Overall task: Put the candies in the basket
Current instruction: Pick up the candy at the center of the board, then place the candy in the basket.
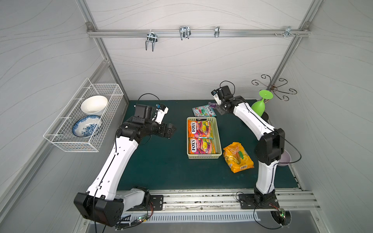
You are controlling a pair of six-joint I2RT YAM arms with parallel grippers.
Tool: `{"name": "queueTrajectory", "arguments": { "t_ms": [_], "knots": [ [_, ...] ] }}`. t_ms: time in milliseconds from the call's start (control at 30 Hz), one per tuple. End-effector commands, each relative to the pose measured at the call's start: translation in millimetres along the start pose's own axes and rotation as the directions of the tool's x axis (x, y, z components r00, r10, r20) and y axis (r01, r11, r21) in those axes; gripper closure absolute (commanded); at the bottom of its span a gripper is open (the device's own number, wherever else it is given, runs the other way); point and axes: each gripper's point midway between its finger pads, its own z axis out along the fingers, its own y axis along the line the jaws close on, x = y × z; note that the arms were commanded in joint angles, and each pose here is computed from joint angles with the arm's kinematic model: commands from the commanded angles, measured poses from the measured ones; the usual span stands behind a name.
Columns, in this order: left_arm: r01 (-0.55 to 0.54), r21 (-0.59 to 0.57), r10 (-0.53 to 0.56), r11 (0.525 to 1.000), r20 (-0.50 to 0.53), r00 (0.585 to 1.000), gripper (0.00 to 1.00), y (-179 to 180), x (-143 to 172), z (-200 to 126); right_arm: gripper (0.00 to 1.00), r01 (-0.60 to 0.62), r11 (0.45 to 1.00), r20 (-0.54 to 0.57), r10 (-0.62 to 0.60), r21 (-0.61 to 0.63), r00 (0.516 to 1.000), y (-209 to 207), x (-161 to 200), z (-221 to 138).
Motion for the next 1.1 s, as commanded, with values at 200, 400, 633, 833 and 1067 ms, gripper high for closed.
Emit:
{"name": "queueTrajectory", "arguments": {
  "t_ms": [200, 400, 633, 833, 1067],
  "knots": [
    [-0.029, -0.003, 0.03, 1.0, 0.051, 0.998, 0.03, -3, -8, -7, 1.0, 0.117, 0.992, 0.141, -0.109, -0.049, 0.984, 35, -11, -92],
    [-0.028, 0.0, 0.028, 1.0, 0.039, 0.999, 0.03, -2, -7, -5, 1.0, 0.106, 0.985, 0.176, -0.081, -0.134, 0.981, 66, 6, -130],
    [-0.021, 0.001, 0.021, 1.0, 0.032, 0.999, 0.03, 0, -7, -4, 1.0, 0.096, 0.967, 0.158, -0.059, -0.235, 0.986, 108, 36, -155],
    [-0.014, 0.005, 0.013, 1.0, 0.023, 1.0, 0.03, 2, -6, 1, 1.0, 0.103, 0.957, 0.114, -0.075, -0.27, 0.991, 140, 56, -160],
    [-0.009, 0.008, 0.008, 1.0, 0.019, 1.0, 0.03, 3, -4, 3, 1.0, 0.124, 0.957, 0.068, -0.109, -0.264, 0.992, 170, 69, -150]
  ]
}}
